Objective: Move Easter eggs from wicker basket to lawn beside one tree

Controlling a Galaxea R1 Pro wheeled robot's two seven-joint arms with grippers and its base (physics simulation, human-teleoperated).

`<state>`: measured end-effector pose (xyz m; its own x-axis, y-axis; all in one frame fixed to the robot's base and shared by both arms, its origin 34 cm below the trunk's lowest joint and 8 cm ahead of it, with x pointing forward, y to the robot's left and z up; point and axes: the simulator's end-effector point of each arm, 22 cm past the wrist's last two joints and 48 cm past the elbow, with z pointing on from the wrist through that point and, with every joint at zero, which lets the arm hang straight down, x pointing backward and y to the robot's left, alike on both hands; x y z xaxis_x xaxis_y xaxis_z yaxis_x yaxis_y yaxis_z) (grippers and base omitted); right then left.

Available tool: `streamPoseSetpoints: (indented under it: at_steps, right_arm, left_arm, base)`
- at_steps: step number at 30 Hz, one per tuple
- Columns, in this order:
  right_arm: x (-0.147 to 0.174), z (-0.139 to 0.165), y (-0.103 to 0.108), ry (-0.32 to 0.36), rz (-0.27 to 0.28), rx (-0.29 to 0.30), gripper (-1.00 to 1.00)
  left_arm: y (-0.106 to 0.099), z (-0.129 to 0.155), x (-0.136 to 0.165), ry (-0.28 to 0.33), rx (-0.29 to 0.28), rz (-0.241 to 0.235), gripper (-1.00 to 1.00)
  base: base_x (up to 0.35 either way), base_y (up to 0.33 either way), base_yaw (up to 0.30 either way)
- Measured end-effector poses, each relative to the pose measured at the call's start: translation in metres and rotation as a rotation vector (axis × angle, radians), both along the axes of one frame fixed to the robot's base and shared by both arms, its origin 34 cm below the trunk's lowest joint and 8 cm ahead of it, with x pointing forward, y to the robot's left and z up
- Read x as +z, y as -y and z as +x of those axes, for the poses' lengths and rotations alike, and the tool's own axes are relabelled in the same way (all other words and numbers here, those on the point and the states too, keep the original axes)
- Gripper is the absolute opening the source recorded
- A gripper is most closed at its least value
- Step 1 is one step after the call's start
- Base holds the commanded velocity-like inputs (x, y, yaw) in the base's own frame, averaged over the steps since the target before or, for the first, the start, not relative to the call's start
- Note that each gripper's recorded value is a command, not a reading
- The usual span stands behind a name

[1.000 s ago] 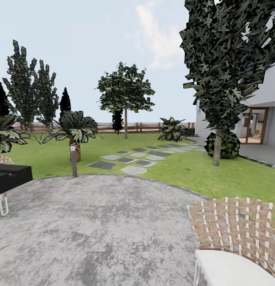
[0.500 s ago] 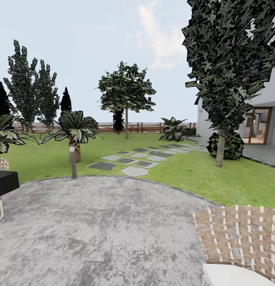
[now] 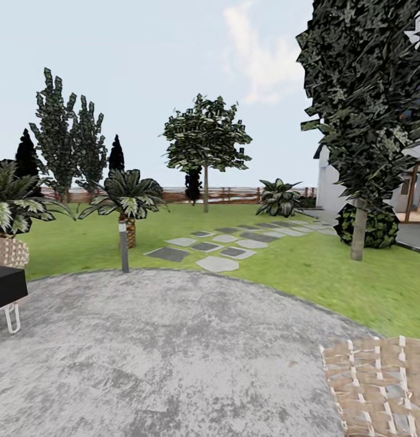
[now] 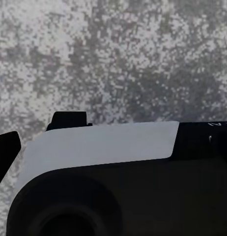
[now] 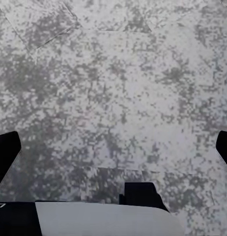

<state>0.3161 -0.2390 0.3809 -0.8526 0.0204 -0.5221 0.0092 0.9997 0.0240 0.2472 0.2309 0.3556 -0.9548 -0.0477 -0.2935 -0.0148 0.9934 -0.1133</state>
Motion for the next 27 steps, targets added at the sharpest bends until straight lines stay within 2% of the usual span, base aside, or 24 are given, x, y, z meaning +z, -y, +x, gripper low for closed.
streamPoseSetpoints:
  at_steps: [10,27]
  right_arm:
    - [0.0,-0.0001,0.0,0.0,0.0,0.0,1.0]
    - [-0.0001,-0.0003,0.0,-0.001,0.0,-0.001,1.0]
  left_arm:
    - [0.0,0.0001,0.0,0.0,0.0,0.0,1.0]
    - [0.0,-0.0001,0.0,0.0,0.0,0.0,1.0]
  base:
    - [0.235,0.0,0.17]
    - [0.235,0.0,0.253]
